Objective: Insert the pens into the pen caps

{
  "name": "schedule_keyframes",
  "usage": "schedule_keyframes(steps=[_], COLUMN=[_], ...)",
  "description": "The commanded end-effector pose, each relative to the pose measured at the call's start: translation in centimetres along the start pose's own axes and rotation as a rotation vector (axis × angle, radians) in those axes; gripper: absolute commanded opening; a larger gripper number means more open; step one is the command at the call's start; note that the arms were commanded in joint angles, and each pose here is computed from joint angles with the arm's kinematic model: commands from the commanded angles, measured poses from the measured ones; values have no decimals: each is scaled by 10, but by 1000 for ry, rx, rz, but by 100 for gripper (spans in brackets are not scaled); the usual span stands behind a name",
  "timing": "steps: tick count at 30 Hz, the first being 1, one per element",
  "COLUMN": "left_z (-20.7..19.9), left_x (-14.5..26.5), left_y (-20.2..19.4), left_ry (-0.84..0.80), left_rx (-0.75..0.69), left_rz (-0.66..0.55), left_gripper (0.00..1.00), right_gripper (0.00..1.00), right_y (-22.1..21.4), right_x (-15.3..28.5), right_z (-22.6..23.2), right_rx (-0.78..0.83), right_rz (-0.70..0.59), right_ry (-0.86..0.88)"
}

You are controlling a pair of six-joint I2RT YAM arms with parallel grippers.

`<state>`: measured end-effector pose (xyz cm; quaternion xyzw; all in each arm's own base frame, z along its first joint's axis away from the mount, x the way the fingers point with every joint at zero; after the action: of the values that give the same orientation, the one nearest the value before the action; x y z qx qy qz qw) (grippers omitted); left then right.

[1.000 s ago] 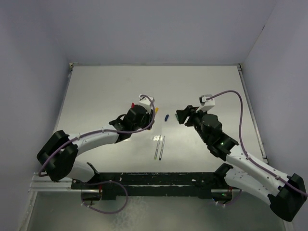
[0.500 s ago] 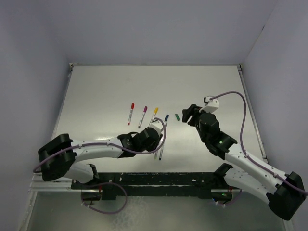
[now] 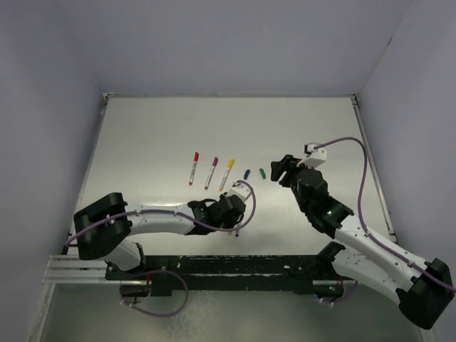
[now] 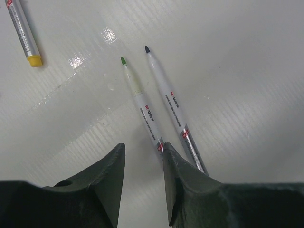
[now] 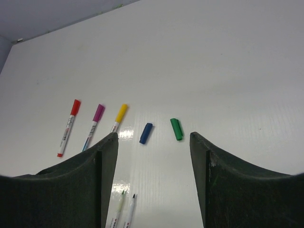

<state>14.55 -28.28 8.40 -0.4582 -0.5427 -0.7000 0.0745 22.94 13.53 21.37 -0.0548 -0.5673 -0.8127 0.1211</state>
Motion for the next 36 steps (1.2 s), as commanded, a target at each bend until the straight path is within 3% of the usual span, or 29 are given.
schedule_keyframes(steps=[1,27,36], left_z=[-9,-6,9], left_x=[0,-12,-2], left_y=[16,-13,-24], left_ry=[-8,20,87], left_rx=[42,43,8], left_rz=[-52,47,108], left_gripper=[41,42,37], right_gripper=[63,62,61], right_y=[4,1,4], right_x=[-1,-1,-1], right_z=[2,6,8], right_rx=[-34,-46,-60], right_rz=[-33,-27,-36], right_ry=[17,51,59])
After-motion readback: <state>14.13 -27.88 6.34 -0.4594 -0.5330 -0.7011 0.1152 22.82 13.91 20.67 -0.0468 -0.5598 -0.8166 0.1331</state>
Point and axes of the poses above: each gripper's point midway between its finger pads, its own x axis back along the fingers, its own z axis along the line the jaws close on, y = z × x, the point moved 6 cm from there along x, back along the fingers, and after that the axes turned 1 degree about x, right-handed, at the moved point
